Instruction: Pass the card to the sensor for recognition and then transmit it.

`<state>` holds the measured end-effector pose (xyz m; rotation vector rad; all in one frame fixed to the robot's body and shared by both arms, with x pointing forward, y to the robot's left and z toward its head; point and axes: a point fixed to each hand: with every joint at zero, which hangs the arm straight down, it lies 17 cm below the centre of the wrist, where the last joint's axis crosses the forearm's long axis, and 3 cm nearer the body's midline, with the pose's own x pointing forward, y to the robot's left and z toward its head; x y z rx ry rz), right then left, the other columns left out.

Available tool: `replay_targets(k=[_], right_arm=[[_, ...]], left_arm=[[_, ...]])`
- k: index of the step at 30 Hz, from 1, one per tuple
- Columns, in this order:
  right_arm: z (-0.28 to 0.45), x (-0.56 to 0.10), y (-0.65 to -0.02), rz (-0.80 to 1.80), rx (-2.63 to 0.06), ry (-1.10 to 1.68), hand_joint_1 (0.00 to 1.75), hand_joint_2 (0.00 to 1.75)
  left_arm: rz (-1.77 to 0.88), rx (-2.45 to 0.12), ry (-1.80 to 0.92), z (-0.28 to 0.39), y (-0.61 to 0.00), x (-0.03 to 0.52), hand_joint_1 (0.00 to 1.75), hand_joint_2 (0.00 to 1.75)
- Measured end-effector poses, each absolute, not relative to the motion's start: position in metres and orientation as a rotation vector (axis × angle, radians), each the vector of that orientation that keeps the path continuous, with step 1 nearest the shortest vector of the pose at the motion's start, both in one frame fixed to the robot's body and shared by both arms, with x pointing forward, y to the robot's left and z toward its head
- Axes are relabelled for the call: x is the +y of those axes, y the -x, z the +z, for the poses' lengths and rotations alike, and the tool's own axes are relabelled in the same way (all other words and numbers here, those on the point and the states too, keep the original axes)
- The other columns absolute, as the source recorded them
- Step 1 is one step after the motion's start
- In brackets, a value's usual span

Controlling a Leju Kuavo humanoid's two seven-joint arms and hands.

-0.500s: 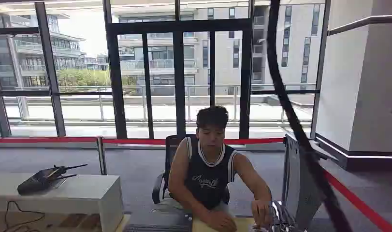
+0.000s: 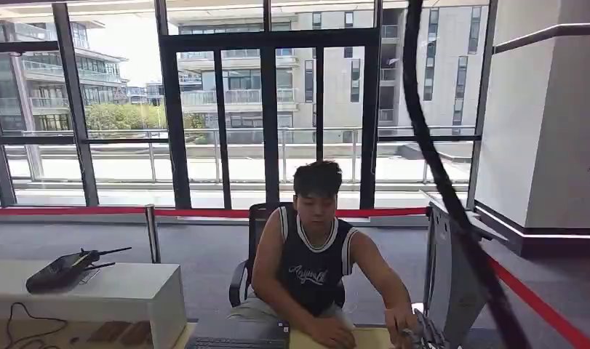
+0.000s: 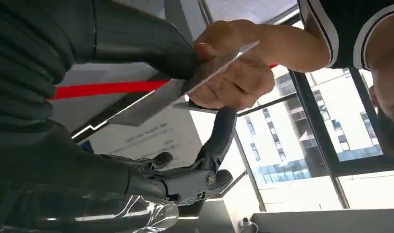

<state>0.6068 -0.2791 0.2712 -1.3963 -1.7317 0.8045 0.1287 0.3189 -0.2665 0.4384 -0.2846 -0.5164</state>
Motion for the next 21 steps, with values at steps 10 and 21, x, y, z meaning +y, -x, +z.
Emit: replay_targets(k=[10, 21], right_arm=[[0.266, -0.281, -0.607, 0.802, -1.725, 1.379, 1.75, 1.75], [0.248, -0.299, -0.605, 0.806, -1.671, 1.371, 1.75, 1.75]], left_arm=[[-0.516, -0.279, -0.439, -0.267, -0.127, 0.32, 0.0, 0.0], [-0.535, -0.269, -0.435, -0.268, -0.124, 0.32, 0.0, 0.0]])
